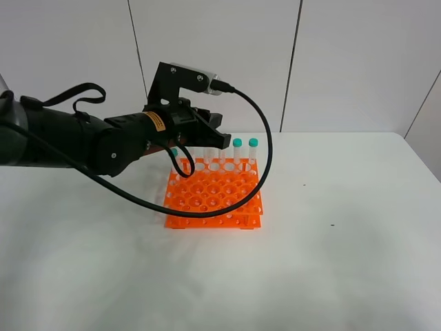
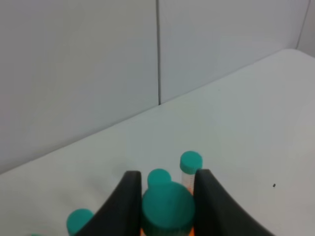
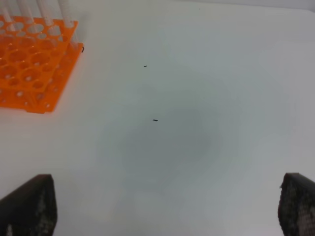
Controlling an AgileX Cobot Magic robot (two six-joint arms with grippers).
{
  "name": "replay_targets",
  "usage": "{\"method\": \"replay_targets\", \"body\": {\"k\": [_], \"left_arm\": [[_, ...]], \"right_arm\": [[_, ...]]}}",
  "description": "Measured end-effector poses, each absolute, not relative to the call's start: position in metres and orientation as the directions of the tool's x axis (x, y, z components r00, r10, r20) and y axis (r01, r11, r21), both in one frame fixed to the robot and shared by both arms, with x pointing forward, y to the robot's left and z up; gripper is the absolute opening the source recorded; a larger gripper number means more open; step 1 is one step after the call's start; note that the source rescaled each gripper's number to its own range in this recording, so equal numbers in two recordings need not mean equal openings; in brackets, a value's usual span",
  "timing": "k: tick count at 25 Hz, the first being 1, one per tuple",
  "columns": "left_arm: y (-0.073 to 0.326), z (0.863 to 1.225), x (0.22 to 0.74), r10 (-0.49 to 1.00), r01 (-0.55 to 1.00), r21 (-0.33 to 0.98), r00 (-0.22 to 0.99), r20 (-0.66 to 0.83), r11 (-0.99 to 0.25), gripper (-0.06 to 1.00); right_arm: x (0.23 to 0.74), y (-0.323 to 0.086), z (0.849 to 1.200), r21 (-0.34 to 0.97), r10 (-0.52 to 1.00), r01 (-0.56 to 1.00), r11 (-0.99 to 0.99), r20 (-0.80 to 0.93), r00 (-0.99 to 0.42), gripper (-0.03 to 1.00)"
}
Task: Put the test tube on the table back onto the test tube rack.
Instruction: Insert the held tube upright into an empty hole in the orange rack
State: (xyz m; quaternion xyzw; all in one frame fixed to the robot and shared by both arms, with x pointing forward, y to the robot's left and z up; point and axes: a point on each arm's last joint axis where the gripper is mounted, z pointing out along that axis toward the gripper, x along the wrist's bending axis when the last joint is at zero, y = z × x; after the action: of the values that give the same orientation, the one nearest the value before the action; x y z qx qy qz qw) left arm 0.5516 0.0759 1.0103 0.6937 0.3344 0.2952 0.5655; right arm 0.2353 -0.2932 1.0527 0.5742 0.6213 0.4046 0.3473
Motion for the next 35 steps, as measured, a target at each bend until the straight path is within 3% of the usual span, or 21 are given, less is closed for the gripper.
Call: {"method": "replay_targets", "body": {"k": [7, 16, 22, 35], "left_arm": [[0.097, 0.992, 0.553, 0.843, 0.181, 0.978, 0.538, -0.012, -0.102, 0.01], [0.101, 0.996, 0.556, 0.837, 0.078, 0.983, 0.537, 0.101, -0.169, 0.01], [0.118, 0.987, 0.571, 0.877, 0.089, 0.988, 0.474, 0.072, -0.129, 0.01], [0.106, 0.955, 0.574, 0.87, 0.118, 0.987, 0.492, 0.035, -0.106, 0.01]], "right_arm": [[0.235, -0.293, 1.053, 0.902, 0.995, 0.433, 0.013, 0.033, -0.099, 1.0], [0.235, -0.293, 1.053, 0.902, 0.995, 0.433, 0.013, 0.033, -0.099, 1.0], [0.235, -0.293, 1.053, 0.902, 0.995, 0.433, 0.013, 0.033, -0.099, 1.0], [0.235, -0.293, 1.053, 0.902, 0.994, 0.433, 0.013, 0.034, -0.1, 1.0]]}}
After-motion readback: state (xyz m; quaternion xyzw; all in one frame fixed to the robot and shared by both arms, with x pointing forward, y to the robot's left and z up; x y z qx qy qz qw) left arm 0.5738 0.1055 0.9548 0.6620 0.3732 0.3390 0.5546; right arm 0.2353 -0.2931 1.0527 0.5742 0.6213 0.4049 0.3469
